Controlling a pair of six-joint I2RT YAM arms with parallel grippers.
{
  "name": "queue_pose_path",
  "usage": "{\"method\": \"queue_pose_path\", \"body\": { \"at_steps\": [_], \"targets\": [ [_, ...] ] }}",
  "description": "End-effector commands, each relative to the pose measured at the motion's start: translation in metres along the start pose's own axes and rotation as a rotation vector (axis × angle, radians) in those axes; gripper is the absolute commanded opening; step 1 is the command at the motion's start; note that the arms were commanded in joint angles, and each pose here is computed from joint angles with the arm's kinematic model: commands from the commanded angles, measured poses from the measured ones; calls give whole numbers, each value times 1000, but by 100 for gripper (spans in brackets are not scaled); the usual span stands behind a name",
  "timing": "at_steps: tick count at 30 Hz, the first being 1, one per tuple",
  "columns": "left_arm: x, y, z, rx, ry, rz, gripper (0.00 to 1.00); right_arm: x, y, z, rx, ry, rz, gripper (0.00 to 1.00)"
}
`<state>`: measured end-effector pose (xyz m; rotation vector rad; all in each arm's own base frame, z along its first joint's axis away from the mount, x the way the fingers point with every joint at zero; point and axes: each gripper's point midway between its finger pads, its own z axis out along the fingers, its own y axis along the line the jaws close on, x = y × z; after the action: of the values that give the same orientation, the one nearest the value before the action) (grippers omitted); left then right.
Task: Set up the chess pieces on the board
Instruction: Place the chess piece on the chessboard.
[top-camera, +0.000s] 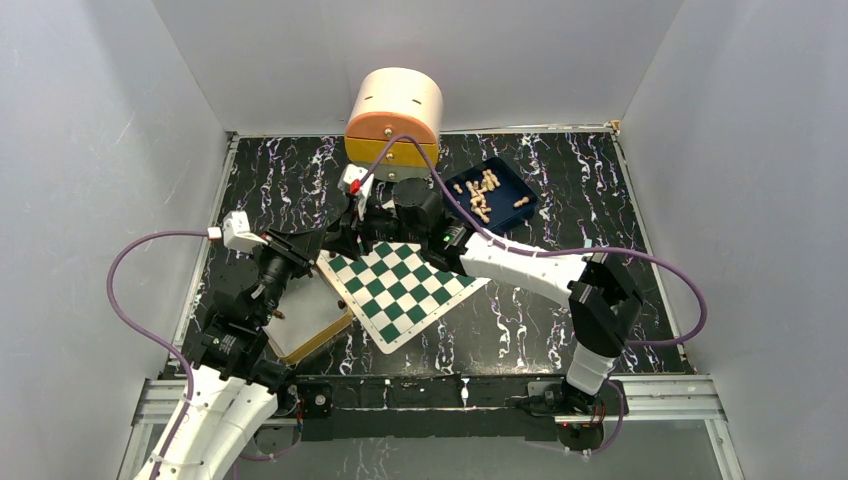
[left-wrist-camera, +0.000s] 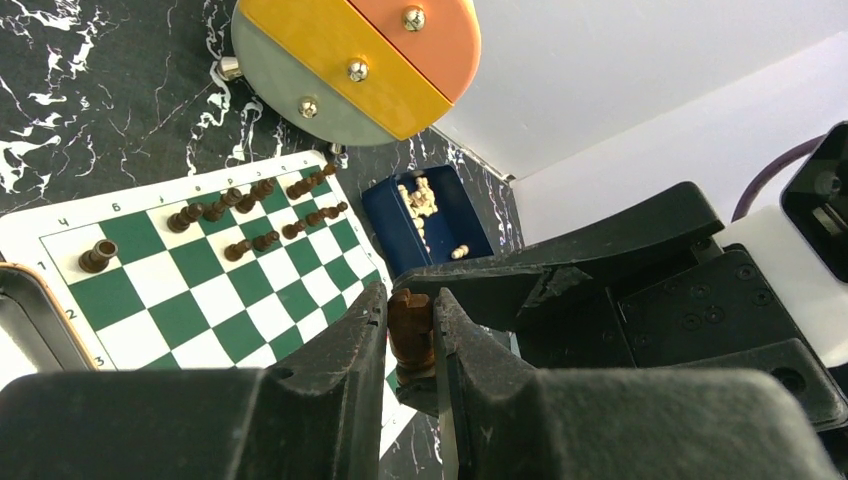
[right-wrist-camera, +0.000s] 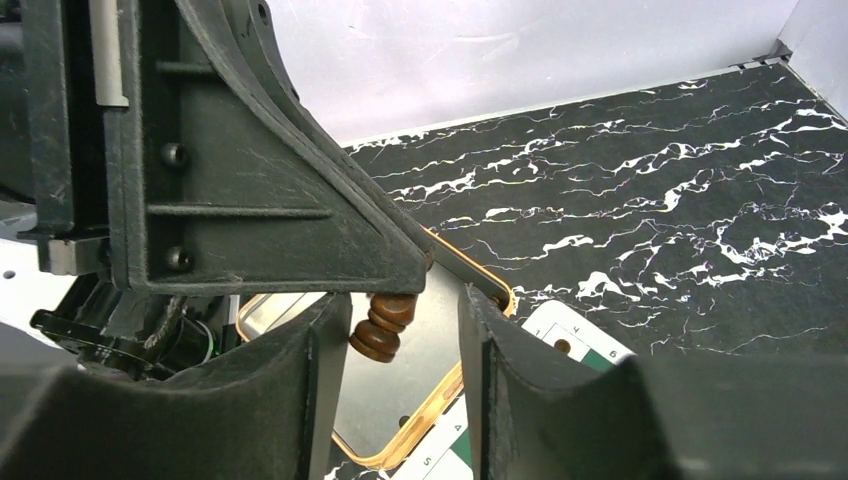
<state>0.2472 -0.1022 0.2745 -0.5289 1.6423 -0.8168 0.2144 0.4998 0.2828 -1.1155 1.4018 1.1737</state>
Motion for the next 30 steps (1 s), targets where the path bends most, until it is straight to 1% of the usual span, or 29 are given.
{"method": "queue_pose_path", "body": {
  "at_steps": [1,4,6,9,12,13,15,17,20,24,27,30],
  "targets": [
    [-1,-8,1,33,7,3,0,-42,5,6,-25,-111,-49,49],
    [0,-9,0,41,9,1,0,-39,6,8,-36,-104,-48,37],
    [-1,-9,-1,38,11,6,0,-33,6,7,-40,-91,-57,32],
    [-5,-12,-3,34,14,31,0,-22,5,4,-37,-59,-88,31],
    [-4,-19,-4,49,48,69,0,-12,6,1,-48,-27,-128,30],
    [-1,-22,-5,62,75,85,0,-10,5,0,-51,-22,-144,29],
    [5,-31,-7,93,131,121,0,-7,7,-2,-61,-16,-174,22],
    [10,-36,-9,111,184,159,0,-6,8,-5,-78,-15,-219,12],
    [12,-45,-15,129,253,207,0,-5,14,-13,-112,-25,-299,6],
    [24,-53,-22,161,373,251,0,-1,20,-26,-155,-27,-377,1],
    [33,-59,-25,182,461,272,0,3,21,-31,-172,-19,-417,0],
    [37,-58,-25,173,523,302,0,7,17,-32,-158,-4,-439,0]
  ]
}}
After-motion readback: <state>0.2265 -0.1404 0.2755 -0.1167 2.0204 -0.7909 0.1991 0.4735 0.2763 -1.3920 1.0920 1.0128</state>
